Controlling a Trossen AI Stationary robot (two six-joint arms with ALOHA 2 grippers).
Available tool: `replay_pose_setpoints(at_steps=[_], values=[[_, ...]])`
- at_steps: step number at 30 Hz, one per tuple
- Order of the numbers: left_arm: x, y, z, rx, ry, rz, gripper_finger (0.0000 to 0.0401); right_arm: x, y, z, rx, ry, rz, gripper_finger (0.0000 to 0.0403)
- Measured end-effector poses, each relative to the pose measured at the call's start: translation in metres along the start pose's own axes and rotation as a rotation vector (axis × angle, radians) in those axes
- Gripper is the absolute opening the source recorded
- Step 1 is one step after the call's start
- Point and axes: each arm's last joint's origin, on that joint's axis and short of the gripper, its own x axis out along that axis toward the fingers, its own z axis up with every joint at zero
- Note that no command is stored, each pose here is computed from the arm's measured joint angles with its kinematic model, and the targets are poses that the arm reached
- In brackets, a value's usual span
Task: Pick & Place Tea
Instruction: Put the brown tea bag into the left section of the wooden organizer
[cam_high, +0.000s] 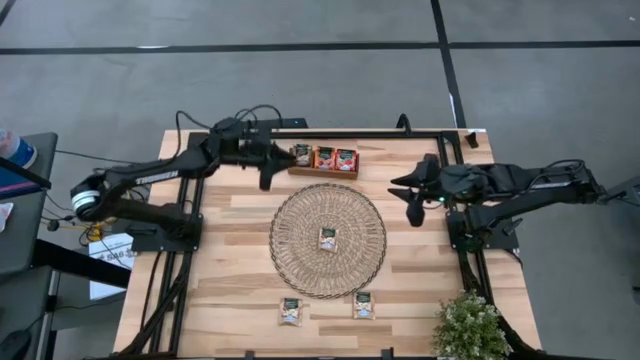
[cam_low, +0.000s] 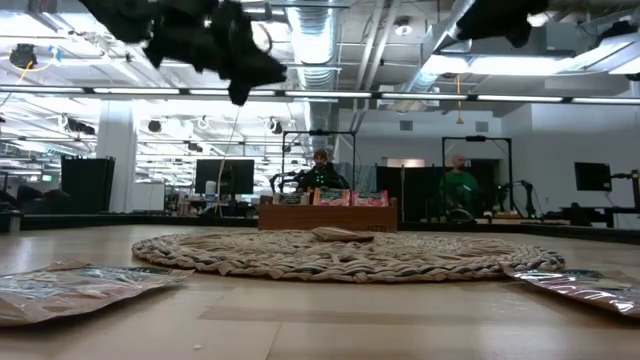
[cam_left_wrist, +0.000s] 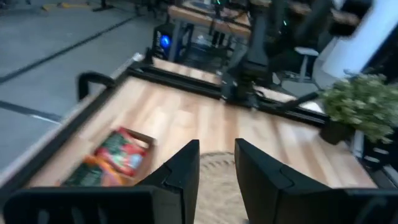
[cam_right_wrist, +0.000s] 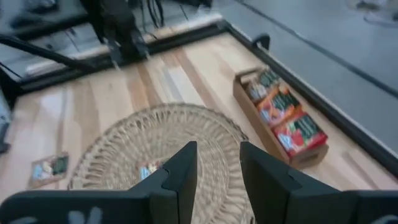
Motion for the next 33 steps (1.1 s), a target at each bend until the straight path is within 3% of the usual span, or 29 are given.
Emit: replay_pose_setpoints(at_steps=[7, 13, 23, 29, 33], values=[[0.018, -0.055, -0.011, -0.033, 0.058, -0.003, 0.0093, -0.027, -0.005, -0.003, -0.002, -0.111, 0.041, 0.0114], [0.032, -0.082, -0.031, -0.073, 0.146, 0.05, 0.009, -0.031, -0.011, -0.036, 0.092, -0.284, 0.116, 0.0114], [0.054, -0.104, -0.058, -0.148, 0.24, 0.032, 0.009, -0.017, -0.015, -0.095, 0.173, -0.341, 0.298, 0.0114], [0.078, -0.11, -0.06, -0.151, 0.323, 0.039, 0.009, -0.021, -0.016, -0.103, 0.1, -0.448, 0.403, 0.0114], [0.1, -0.109, -0.061, -0.108, 0.466, 0.081, 0.009, -0.026, -0.019, -0.103, 0.085, -0.484, 0.408, 0.0114]])
